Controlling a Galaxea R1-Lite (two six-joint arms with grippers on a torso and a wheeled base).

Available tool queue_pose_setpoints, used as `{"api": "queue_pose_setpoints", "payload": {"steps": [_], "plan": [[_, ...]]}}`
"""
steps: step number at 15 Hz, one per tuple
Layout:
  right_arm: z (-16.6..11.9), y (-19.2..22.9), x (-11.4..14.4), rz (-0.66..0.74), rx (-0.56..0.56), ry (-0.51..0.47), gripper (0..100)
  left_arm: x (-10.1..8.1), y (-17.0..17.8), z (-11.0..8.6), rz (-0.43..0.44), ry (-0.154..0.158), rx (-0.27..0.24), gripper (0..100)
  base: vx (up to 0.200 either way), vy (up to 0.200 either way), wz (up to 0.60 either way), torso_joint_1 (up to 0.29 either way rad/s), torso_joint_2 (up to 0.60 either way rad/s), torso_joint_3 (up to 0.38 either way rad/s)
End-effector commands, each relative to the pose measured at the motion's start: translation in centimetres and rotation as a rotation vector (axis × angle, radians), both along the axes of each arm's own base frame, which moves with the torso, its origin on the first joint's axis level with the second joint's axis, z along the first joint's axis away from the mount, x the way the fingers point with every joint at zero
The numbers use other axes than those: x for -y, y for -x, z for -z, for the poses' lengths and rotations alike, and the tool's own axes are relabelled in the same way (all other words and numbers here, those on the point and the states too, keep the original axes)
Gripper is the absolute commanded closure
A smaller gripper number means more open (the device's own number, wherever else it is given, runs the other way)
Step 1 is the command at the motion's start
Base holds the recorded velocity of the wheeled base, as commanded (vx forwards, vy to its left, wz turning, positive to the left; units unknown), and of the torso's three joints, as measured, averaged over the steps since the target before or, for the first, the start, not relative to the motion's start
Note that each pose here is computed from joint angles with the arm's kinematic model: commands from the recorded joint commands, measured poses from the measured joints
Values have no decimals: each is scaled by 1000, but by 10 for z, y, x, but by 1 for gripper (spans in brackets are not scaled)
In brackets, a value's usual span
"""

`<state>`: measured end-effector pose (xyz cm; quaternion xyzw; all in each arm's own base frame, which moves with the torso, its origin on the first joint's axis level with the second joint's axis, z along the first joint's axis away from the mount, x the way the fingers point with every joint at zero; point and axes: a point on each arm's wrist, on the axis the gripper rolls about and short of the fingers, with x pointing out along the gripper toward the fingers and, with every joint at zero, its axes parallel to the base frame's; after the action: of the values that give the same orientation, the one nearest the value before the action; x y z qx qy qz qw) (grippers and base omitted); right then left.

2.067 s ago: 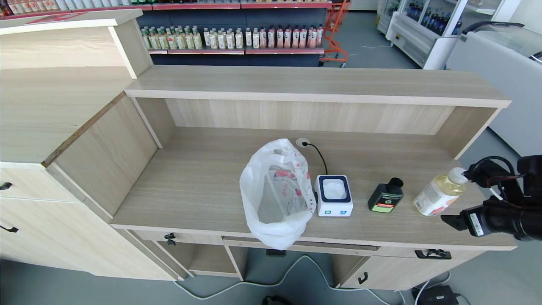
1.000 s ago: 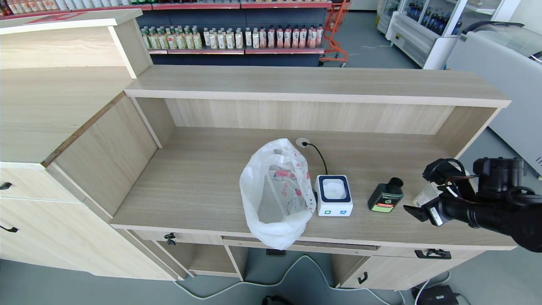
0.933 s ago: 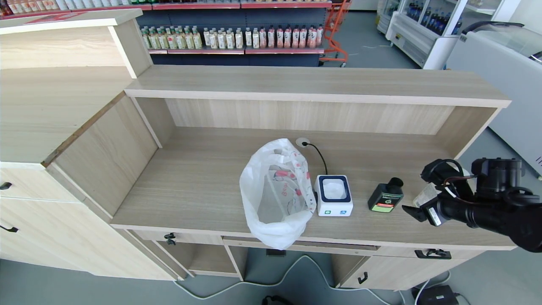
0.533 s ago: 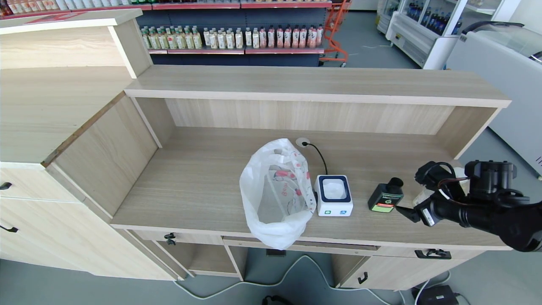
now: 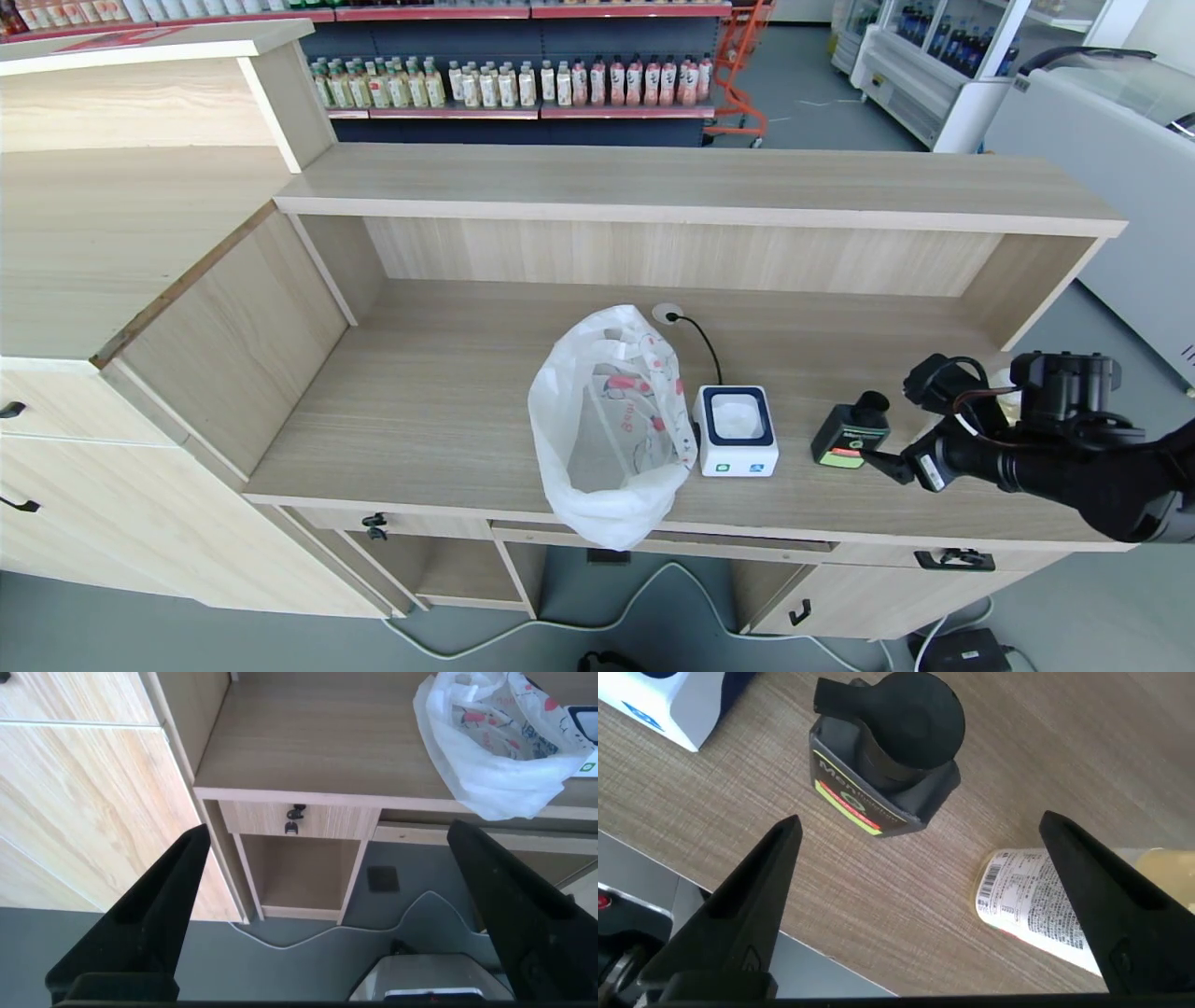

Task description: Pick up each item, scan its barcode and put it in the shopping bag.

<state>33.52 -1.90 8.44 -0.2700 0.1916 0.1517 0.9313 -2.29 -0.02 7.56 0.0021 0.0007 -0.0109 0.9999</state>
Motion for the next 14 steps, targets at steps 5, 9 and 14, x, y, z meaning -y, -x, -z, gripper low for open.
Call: {"api": "queue_pose_setpoints", "payload": {"steps": [5,9,14], "plan": [[9,-14,-2,-65,1,-2,0,0,0,0,0,0,0,0,0,0,0,0,0,0],[11,-20,-2,-108,6,-12,0,0,0,0,0,0,0,0,0,0,0,0,0,0],[24,-26,0,-133,-17,-11,100,0,0,0,0,0,0,0,0,0,0,0,0,0]]}}
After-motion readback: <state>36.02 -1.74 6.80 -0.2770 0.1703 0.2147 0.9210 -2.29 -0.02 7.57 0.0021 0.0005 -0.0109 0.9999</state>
